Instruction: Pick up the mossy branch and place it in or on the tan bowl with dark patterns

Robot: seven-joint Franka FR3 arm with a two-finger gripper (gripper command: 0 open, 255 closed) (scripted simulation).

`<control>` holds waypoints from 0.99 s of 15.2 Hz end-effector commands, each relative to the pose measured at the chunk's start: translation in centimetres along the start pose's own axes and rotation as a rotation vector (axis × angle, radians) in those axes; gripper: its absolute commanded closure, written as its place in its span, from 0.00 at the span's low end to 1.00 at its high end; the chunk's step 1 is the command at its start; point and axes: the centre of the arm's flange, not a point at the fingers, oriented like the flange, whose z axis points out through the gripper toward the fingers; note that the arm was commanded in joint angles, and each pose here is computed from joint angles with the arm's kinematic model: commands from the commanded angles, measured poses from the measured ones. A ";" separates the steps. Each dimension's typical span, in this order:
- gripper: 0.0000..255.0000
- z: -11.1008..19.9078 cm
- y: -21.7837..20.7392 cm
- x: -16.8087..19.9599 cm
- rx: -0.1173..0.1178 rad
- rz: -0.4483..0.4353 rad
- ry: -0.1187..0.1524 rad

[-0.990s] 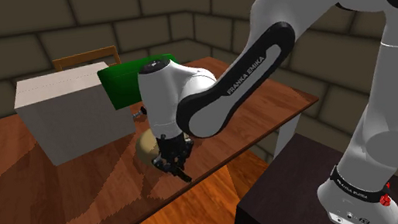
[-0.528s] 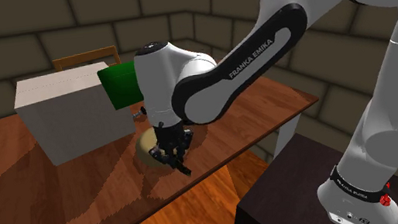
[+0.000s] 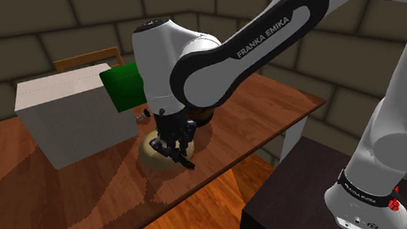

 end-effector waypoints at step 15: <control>1.00 -2.0 9.9 10.7 0.000 0.000 0.000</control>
